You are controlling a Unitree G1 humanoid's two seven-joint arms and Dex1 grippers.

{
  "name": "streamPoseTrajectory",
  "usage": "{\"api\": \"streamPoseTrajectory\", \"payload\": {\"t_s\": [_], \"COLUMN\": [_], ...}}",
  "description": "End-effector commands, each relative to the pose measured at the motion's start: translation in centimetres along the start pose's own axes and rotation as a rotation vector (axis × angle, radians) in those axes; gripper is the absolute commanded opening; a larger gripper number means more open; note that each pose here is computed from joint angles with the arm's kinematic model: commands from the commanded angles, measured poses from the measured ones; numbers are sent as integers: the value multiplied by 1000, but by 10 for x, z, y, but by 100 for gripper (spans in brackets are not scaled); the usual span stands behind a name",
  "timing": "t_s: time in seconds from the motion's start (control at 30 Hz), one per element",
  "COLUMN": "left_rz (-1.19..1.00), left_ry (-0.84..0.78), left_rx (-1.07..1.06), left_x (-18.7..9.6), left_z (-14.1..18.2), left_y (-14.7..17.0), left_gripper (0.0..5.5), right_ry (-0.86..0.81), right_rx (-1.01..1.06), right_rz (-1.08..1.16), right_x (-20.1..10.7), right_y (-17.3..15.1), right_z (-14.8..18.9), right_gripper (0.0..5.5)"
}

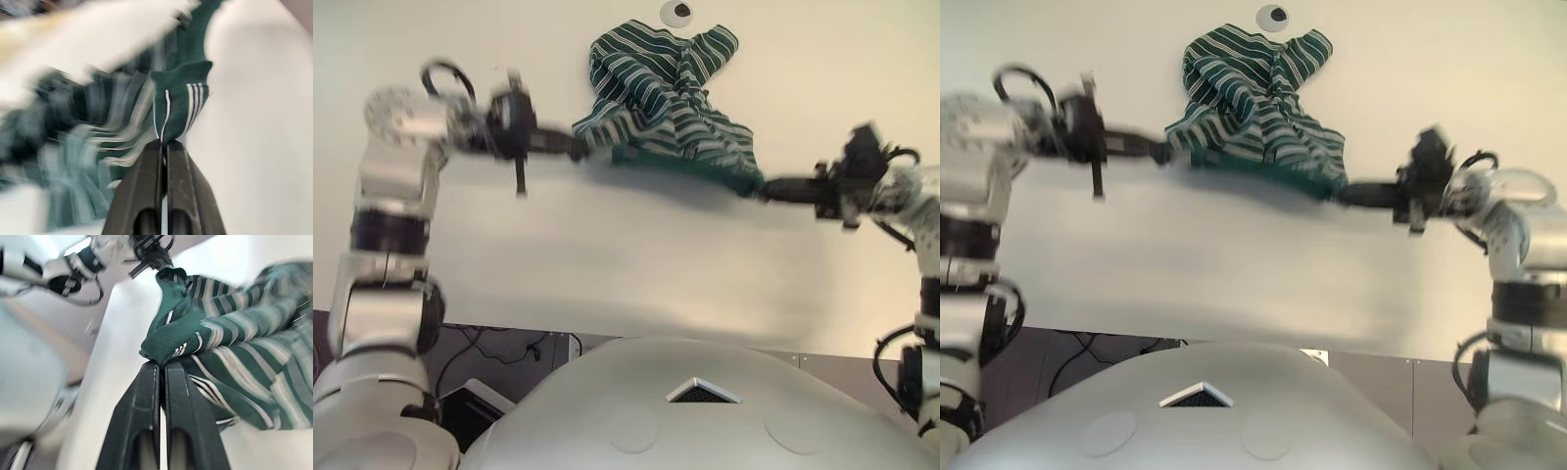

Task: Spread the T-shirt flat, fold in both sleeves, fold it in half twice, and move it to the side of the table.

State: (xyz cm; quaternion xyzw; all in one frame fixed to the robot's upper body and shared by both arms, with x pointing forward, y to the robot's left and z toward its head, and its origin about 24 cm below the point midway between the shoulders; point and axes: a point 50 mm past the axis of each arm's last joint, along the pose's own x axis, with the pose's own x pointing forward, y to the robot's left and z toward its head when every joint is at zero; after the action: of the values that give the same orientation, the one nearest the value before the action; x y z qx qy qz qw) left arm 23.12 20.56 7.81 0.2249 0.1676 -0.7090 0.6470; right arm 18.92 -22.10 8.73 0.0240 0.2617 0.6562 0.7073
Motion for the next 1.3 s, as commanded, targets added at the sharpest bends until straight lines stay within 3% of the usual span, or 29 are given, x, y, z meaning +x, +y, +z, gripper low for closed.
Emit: {"api": "streamPoseTrajectory", "payload": {"t_s": [0.03, 0.33, 0.47, 0.6, 0.77, 0.87, 0.97, 1.13, 1.3], "left_rz": [-255, -194, -217, -317, 43, 351, 575, 743, 874], "left_ry": [182, 220, 236, 138, -130, -142, -91, 25, 81], "left_rx": [84, 39, 8, -103, -97, -96, -161, -299, -427], "left_x": [9, 10, 10, 2, -12, 21, 63, 90, 77], "left_z": [5, -5, -3, 20, 43, 35, 19, -18, -54], "left_y": [-60, -67, -67, -70, 12, 78, 117, 122, 108], "left_gripper": [4, 4, 67, 105, 105, 105, 105, 105, 105], "right_ry": [279, 362, 296, 149, -55, -55, -41, 145, 230], "right_rx": [-82, -39, -9, -32, -213, -235, -205, -191, -122], "right_rz": [56, 0, 48, -47, -516, -721, -825, -852, -990], "right_x": [17, 25, 19, 2, 14, 36, 57, 71, 23], "right_y": [40, 53, 53, 28, -62, -105, -132, -148, -146], "right_z": [-10, -12, 4, 31, 58, 56, 48, 13, -27], "right_gripper": [0, 0, 78, 158, 158, 158, 158, 158, 158]}}
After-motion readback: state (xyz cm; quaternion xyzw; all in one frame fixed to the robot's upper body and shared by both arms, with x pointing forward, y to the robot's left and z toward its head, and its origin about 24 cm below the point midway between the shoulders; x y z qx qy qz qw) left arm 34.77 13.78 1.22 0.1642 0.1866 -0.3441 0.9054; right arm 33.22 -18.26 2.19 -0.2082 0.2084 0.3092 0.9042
